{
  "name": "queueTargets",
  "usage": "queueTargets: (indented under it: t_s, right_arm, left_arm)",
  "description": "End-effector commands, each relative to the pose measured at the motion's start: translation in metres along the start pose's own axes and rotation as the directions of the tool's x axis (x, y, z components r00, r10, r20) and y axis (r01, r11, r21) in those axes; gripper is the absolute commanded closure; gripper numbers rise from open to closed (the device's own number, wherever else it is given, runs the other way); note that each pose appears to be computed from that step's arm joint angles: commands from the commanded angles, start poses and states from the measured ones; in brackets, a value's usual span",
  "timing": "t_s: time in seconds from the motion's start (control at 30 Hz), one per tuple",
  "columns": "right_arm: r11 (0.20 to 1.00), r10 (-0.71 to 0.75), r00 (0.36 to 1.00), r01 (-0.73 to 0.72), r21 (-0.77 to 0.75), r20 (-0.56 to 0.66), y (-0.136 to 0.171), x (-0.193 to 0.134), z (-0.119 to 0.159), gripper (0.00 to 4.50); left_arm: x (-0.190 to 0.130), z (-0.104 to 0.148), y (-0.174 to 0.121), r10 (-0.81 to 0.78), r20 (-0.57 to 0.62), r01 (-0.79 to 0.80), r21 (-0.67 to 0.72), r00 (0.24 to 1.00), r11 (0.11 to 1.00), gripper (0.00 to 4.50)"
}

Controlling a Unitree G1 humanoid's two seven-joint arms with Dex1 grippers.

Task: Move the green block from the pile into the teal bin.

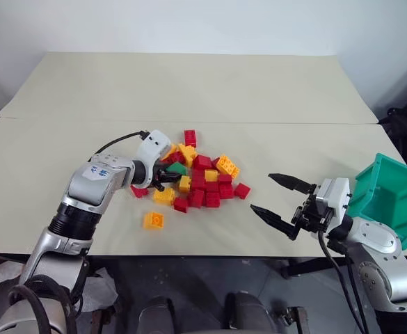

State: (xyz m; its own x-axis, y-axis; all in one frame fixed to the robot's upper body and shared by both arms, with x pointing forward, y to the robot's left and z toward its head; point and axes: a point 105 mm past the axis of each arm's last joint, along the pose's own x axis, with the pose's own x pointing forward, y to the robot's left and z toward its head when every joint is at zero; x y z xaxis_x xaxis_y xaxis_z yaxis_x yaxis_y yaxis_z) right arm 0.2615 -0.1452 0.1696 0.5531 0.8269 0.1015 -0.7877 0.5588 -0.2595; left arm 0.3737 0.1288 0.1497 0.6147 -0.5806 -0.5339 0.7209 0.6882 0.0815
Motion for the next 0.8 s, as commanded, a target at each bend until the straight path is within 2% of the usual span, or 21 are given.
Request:
queueTargets:
  t_s: [0.03,0.17,0.23,0.3,0.4,0.53,0.63,0.73,0.8]
  right_arm:
    - [0.999,-0.001,0.999,0.002,-0.043,0.039,-0.001,0.001,0.012,0.00]
    - [0.998,-0.010,0.999,0.012,-0.054,0.034,-0.003,-0.002,0.013,0.00]
    - [0.997,-0.029,0.999,0.031,-0.064,0.024,-0.005,-0.007,0.014,0.00]
    - [0.996,-0.057,0.998,0.058,-0.073,0.015,-0.008,-0.014,0.016,0.00]
    - [0.989,-0.120,0.993,0.118,-0.085,-0.009,-0.013,-0.029,0.017,0.00]
    - [0.969,-0.232,0.971,0.225,-0.099,-0.058,-0.015,-0.057,0.014,0.00]
    - [0.959,-0.273,0.959,0.265,-0.099,-0.073,-0.012,-0.065,0.014,0.00]
    - [0.941,-0.334,0.937,0.325,-0.095,-0.102,-0.005,-0.079,0.013,0.00]
    - [0.929,-0.368,0.923,0.359,-0.092,-0.112,-0.001,-0.084,0.013,0.00]
  left_arm:
    - [-0.003,0.013,0.007,-0.004,0.066,0.003,0.012,0.998,1.000,2.99]
    - [-0.015,0.050,0.005,-0.091,0.245,0.046,0.183,0.965,0.982,2.99]
    - [-0.024,0.073,-0.012,-0.237,0.334,0.128,0.318,0.912,0.939,2.99]
    - [-0.030,0.086,-0.026,-0.356,0.369,0.190,0.416,0.859,0.890,2.99]
    - [-0.020,0.102,-0.049,-0.489,0.360,0.270,0.511,0.795,0.816,2.99]
    - [0.023,0.115,-0.100,-0.637,0.254,0.347,0.664,0.728,0.662,2.99]
    - [0.043,0.118,-0.120,-0.675,0.222,0.364,0.703,0.704,0.611,2.99]
    - [0.074,0.116,-0.160,-0.739,0.164,0.437,0.715,0.654,0.546,2.99]
    - [0.091,0.106,-0.172,-0.728,0.108,0.451,0.721,0.677,0.526,2.99]
